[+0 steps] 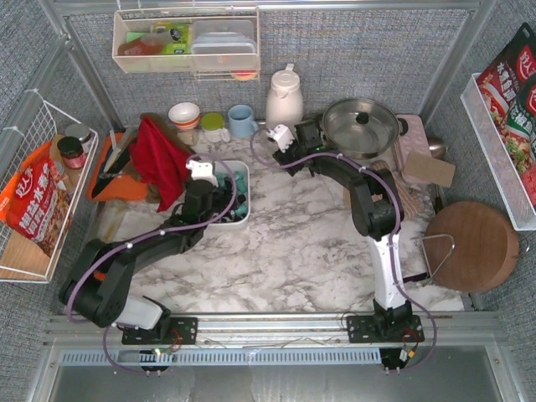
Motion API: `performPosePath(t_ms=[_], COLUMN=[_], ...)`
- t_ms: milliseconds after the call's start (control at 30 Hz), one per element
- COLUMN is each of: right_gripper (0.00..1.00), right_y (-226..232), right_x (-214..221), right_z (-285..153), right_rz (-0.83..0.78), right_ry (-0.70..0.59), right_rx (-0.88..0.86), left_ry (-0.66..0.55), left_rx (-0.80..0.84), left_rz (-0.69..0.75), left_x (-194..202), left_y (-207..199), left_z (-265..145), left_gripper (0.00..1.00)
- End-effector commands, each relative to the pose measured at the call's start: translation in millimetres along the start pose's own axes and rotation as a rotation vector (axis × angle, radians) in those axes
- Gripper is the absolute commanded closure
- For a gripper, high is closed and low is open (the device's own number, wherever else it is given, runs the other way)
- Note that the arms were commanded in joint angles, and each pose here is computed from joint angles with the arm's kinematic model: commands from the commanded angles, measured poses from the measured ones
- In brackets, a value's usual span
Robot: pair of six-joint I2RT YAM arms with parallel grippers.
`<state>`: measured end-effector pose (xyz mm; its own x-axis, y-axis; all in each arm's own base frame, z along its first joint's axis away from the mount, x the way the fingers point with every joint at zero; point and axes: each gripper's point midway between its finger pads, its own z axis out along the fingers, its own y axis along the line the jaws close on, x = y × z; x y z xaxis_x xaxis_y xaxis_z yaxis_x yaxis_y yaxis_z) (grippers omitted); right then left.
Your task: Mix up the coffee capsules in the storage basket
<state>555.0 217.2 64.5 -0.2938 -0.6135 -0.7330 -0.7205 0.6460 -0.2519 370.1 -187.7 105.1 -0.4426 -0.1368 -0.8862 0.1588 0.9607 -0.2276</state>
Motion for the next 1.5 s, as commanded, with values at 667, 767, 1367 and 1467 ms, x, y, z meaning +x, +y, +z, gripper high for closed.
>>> performPosePath(t_ms=[667,767,1367,1467], right_gripper=[0.80,0.86,0.94,0.94], right_y=[2.5,1.7,150.5,172.5], right_x=[10.1,-10.3,-25.9,-26.6], right_z=[22.1,6.6,-185.8,-211.5], right_rz=[-0.071,-0.037,0.400,0.376], right_ry=[0.070,-0.007,-0.548,-0.576], right_rx=[0.002,0.027,-0.174,-0.235], left_ry=[-0.185,-0.179,-0.535,-0.599], left_rx=[0.035,0.052,0.608,0.668], left_rz=[0.033,0.059,0.669,0.731], left_x=[-42.3,-40.7,4.8,14.4], left_y=[0.2,-2.2,-118.7,-128.7], left_z=[-27.1,-28.0,-91.6,-102.3], left_gripper=[0.01,0.01,0.01,0.01])
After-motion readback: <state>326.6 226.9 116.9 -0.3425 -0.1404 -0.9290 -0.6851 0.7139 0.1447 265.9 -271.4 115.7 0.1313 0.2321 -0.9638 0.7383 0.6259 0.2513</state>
